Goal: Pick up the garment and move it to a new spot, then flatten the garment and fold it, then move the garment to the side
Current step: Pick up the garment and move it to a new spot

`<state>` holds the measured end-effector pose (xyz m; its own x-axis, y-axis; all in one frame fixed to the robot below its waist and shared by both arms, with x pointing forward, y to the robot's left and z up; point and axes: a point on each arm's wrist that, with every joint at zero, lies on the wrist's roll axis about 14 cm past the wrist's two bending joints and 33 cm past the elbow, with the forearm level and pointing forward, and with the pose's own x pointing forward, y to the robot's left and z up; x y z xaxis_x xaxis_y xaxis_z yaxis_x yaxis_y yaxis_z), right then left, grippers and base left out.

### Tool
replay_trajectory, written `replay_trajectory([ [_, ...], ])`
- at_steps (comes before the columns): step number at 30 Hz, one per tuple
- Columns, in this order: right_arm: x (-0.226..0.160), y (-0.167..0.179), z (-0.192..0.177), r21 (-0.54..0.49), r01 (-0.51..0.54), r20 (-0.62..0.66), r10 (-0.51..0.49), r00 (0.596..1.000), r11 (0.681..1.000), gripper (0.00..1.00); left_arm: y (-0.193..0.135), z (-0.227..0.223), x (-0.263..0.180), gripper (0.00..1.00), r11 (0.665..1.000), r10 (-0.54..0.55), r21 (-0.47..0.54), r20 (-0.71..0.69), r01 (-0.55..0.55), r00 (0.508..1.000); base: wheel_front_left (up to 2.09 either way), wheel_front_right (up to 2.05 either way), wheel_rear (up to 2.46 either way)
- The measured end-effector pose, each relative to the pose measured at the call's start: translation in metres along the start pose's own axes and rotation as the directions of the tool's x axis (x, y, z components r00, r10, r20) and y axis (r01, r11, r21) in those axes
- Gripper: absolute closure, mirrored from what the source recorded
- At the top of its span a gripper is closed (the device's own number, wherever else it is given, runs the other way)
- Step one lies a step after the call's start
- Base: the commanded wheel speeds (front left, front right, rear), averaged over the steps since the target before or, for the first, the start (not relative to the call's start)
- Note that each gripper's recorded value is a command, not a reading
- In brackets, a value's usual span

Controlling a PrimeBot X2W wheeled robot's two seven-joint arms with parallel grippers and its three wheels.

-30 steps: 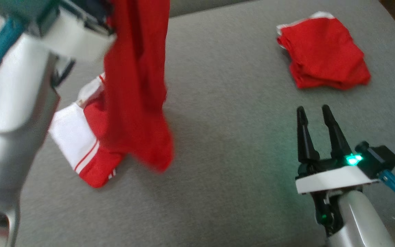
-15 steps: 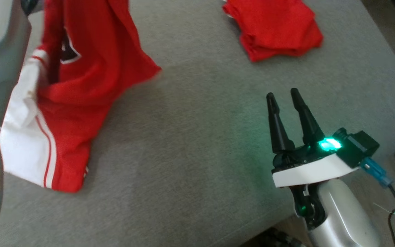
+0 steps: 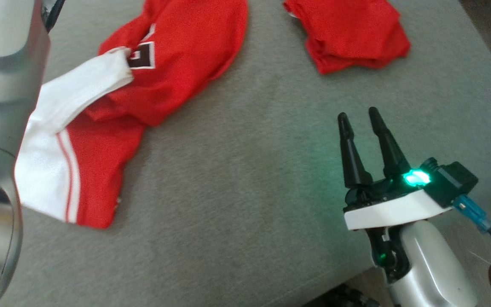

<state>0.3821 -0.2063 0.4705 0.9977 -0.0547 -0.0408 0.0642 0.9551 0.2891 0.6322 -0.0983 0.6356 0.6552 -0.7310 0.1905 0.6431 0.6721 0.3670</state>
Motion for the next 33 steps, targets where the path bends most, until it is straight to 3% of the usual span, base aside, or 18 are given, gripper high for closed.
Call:
replay_trajectory([
  [7,0.013,0.014,-0.001,-0.031,-0.054,0.006,0.054,0.999,0.998,0.0,0.026,0.001,-0.047,0.0,0.995,0.094,-0.031,0.006,-0.094,0.996,0.0,0.0,0.0],
  [16,0.016,0.027,-0.005,-0.072,-0.099,-0.002,0.099,0.995,0.993,0.0,0.036,-0.021,-0.175,0.0,0.945,0.304,-0.101,-0.073,-0.31,0.95,0.0,0.0,0.0],
  [25,0.005,0.055,-0.015,-0.076,-0.18,-0.031,0.178,0.984,0.981,0.0,0.004,-0.029,-0.309,0.0,0.822,0.518,-0.155,-0.195,-0.547,0.833,0.0,0.0,0.0],
  [31,0.004,0.069,-0.014,-0.077,-0.221,-0.03,0.22,0.975,0.972,0.0,-0.018,-0.027,-0.358,0.0,0.704,0.632,-0.212,-0.249,-0.678,0.734,0.0,0.0,0.0],
  [33,0.005,0.071,-0.016,-0.079,-0.229,-0.034,0.227,0.973,0.97,0.0,-0.016,-0.024,-0.364,0.0,0.683,0.653,-0.217,-0.245,-0.697,0.717,0.0,0.0,0.0],
])
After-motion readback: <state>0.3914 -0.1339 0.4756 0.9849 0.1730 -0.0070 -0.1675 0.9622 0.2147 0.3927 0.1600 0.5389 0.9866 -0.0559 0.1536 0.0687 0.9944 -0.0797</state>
